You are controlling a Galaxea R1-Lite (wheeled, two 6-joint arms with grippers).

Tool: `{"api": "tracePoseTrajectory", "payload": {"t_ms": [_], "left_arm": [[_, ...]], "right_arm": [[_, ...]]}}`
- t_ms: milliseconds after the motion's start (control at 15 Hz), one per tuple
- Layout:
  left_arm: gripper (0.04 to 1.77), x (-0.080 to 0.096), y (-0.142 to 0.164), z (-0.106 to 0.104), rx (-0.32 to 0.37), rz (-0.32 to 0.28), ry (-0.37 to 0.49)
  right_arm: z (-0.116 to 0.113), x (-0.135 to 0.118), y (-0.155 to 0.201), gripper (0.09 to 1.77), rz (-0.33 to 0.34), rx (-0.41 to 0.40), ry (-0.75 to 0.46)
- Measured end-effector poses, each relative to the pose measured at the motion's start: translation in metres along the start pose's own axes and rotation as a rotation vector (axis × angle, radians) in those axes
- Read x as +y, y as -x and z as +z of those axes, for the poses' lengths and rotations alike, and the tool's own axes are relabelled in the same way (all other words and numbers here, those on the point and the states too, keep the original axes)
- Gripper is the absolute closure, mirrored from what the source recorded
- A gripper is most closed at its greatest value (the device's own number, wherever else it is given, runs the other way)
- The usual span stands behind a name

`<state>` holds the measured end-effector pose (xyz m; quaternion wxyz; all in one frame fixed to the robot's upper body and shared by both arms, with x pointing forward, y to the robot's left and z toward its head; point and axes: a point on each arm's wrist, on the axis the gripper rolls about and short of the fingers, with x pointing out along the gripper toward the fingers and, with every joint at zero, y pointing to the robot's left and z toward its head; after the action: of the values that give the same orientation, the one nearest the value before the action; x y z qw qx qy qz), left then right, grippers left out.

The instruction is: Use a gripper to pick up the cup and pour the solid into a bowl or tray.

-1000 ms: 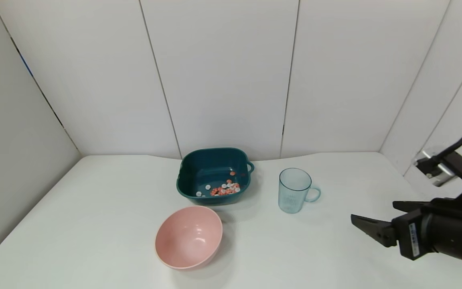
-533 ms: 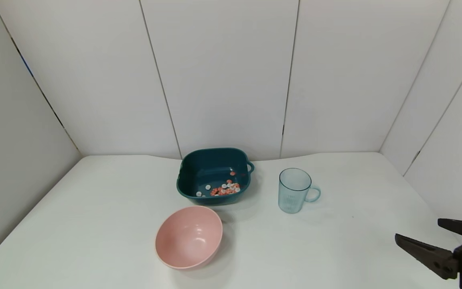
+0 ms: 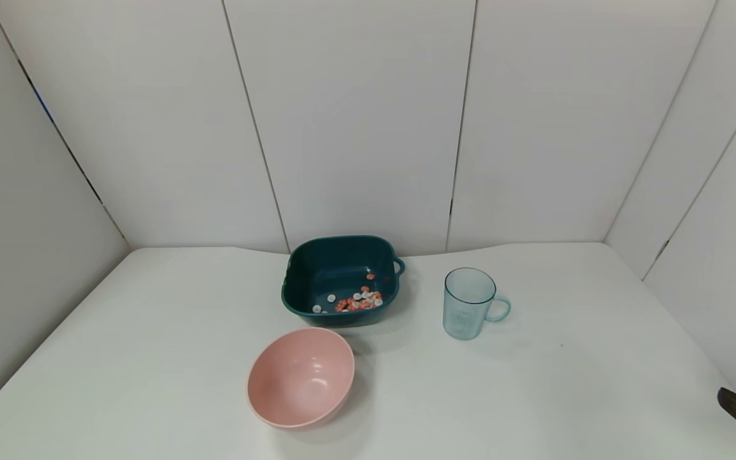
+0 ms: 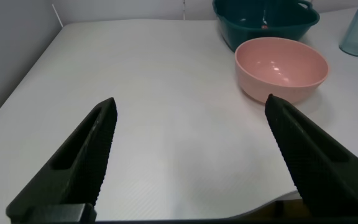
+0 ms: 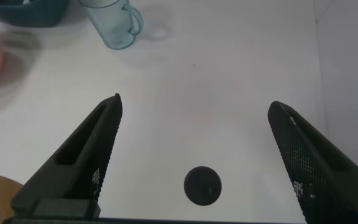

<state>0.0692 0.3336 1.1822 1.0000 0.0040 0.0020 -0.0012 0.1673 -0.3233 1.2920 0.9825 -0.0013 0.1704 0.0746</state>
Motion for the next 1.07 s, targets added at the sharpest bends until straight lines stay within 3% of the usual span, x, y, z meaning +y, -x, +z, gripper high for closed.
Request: {"api": "tracePoseTrajectory", "payload": {"t_ms": [667,1067], "left_arm": [[0.09,0.000,0.000,0.000,0.000,0.000,0.000],[0.09,0.000,0.000,0.000,0.000,0.000,0.000]], "right_arm": [[-0.030,-0.006,0.053,0.16,-0.190,-0.220,0.036],[-0.054,-0.001,0.078,0.16,-0.208,-0.299,0.056]]}}
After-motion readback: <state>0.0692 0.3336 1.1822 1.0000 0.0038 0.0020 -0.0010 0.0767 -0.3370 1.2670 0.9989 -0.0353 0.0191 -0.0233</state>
